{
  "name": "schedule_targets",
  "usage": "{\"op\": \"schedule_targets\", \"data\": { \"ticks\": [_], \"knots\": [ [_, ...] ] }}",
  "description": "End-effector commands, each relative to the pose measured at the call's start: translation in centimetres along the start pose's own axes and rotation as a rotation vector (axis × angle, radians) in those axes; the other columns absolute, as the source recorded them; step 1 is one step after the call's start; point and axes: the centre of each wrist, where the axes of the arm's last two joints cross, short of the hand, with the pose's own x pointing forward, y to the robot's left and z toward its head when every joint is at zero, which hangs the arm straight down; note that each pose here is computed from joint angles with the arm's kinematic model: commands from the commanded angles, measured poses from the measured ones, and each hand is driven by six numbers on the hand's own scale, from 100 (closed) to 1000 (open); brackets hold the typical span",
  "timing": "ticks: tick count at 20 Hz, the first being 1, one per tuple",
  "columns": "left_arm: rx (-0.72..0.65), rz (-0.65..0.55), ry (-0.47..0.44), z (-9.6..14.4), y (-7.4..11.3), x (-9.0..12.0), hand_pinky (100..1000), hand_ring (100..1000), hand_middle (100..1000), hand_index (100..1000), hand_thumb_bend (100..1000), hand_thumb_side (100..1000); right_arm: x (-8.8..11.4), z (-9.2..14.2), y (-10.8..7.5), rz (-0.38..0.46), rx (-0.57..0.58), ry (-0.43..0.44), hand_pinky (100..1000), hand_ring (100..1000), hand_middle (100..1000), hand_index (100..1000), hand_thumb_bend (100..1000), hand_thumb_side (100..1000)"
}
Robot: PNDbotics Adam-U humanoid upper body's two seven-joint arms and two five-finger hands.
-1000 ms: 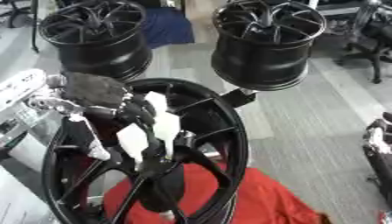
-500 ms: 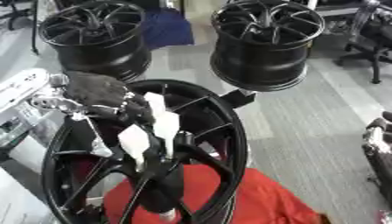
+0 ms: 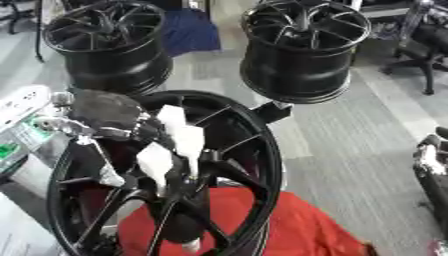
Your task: Pull the pin out of the wheel hub.
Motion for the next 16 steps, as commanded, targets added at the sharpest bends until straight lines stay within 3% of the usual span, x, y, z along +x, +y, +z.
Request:
{"op": "schedule_targets", "data": {
  "ticks": [1, 10, 12, 13, 16],
  "knots": [
    [-0.359, -0.240, -0.234, 1.3, 0.4, -0.4, 633, 601, 689, 808, 391, 438, 0.8, -0.4, -0.3, -0.001, -0.001, -0.033, 522, 588, 597, 798, 100, 487],
    [-0.358, -0.207, -0.242, 0.7, -0.4, -0.8, 609, 563, 588, 726, 291, 359, 0.8, -0.4, -0.3, -0.003, -0.001, -0.031, 522, 587, 596, 798, 100, 489],
    [-0.345, -0.190, -0.237, 0.9, -0.5, -1.1, 580, 523, 522, 670, 192, 334, 0.8, -0.4, -0.3, -0.004, -0.002, -0.031, 522, 587, 596, 798, 100, 490],
    [-0.328, -0.172, -0.235, 1.0, -0.5, -1.3, 543, 491, 482, 635, 100, 306, 0.8, -0.4, -0.3, -0.004, -0.003, -0.030, 522, 587, 596, 798, 100, 490],
    [-0.242, -0.089, -0.230, 1.5, -0.2, -2.2, 503, 454, 437, 597, 100, 289, 0.7, -0.3, -0.3, -0.004, -0.004, -0.029, 522, 587, 596, 798, 100, 489]
  ]
}}
